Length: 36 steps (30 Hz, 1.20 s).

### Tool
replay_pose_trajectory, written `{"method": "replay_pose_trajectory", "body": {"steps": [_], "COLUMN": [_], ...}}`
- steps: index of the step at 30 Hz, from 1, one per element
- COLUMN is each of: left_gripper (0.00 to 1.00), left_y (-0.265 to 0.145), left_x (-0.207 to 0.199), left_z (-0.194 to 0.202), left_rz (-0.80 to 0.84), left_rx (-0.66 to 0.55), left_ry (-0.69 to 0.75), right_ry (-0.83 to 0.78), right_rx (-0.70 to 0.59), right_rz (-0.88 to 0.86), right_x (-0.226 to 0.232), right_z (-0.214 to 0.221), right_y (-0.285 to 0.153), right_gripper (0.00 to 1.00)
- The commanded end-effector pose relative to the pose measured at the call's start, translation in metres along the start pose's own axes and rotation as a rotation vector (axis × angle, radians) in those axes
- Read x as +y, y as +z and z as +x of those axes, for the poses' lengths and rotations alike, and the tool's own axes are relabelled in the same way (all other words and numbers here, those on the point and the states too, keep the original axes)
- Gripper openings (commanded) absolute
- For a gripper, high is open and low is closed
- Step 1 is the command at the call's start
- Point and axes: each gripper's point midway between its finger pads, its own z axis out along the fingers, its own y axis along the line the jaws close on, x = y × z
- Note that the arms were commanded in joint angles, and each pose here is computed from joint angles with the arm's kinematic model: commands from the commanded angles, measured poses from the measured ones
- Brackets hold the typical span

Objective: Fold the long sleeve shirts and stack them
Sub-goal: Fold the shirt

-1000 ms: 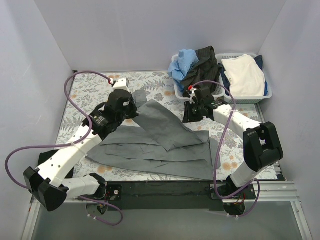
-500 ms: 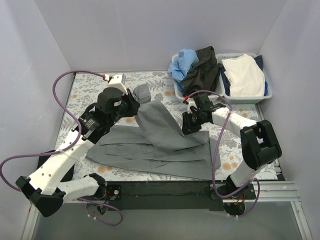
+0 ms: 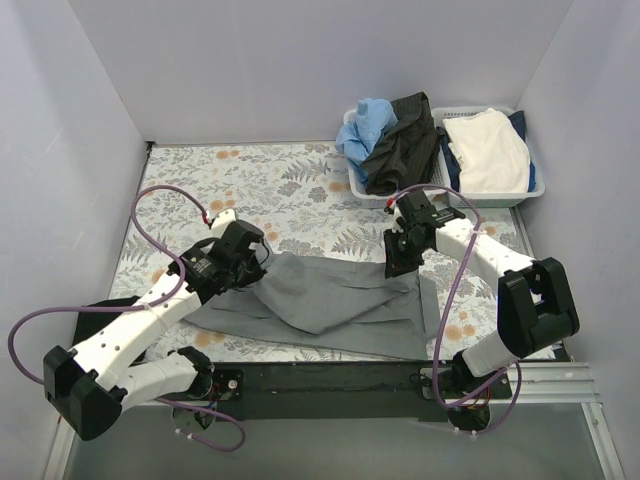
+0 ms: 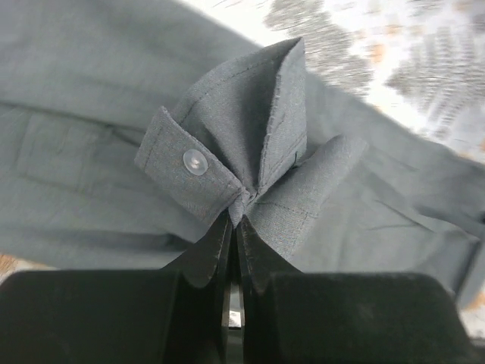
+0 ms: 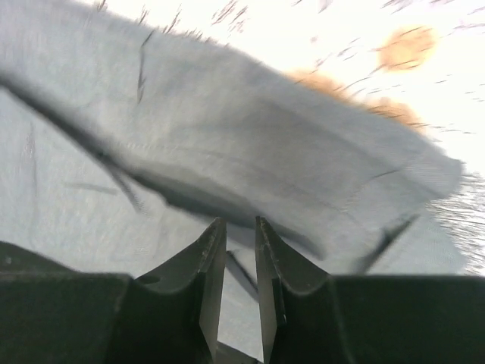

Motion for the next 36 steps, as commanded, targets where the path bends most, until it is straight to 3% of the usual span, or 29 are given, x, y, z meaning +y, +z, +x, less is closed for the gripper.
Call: {"method": "replay_pose_trajectory", "body": {"steps": [1,10,17,18,20,23,25,27,30,34,36], "left_gripper": [0.00,0.06,0.27,0.34,0.36,0.40,0.52,0.58,0.64,0.65,0.63], "left_y": [0.007,0.011,0.035,0.036,0.038,0.037,0.034,0.027,0.036,0.052,0.057], "left_x": [0.040,0.083,0.078,0.078,0.078,0.091,0.106,0.111,0.086,-0.002,-0.022], "left_z": [0.005,0.011,-0.003,-0.006,-0.014,-0.017,-0.016,-0.016,-0.022,-0.020,-0.012], "left_rz": [-0.208,-0.407,-0.370,-0.376,-0.394,-0.499,-0.598,-0.644,-0.521,-0.072,0.027], "left_rx": [-0.050,-0.116,-0.224,-0.244,-0.275,-0.303,-0.318,-0.312,-0.257,-0.142,-0.093], "left_ry": [-0.127,-0.204,-0.151,-0.148,-0.150,-0.169,-0.183,-0.181,-0.073,0.021,0.080], "right_ry": [0.028,-0.137,-0.287,-0.294,-0.305,-0.321,-0.313,-0.304,-0.272,-0.201,-0.178], "right_rx": [-0.159,-0.238,-0.093,-0.075,-0.036,-0.002,0.024,0.053,0.104,0.168,0.184], "right_rz": [0.101,-0.121,-0.284,-0.296,-0.312,-0.320,-0.309,-0.284,-0.202,-0.045,0.020], "right_x": [-0.007,0.036,0.079,0.081,0.087,0.092,0.090,0.085,0.068,0.038,0.025], "right_z": [-0.045,-0.055,-0.014,-0.008,0.001,0.008,0.011,0.016,0.025,0.038,0.041], "right_y": [-0.030,-0.048,-0.023,-0.018,-0.009,0.001,0.007,0.011,0.020,0.032,0.039], "right_gripper": [0.30,0.33,0.33,0.33,0.33,0.33,0.33,0.33,0.34,0.34,0.34]}}
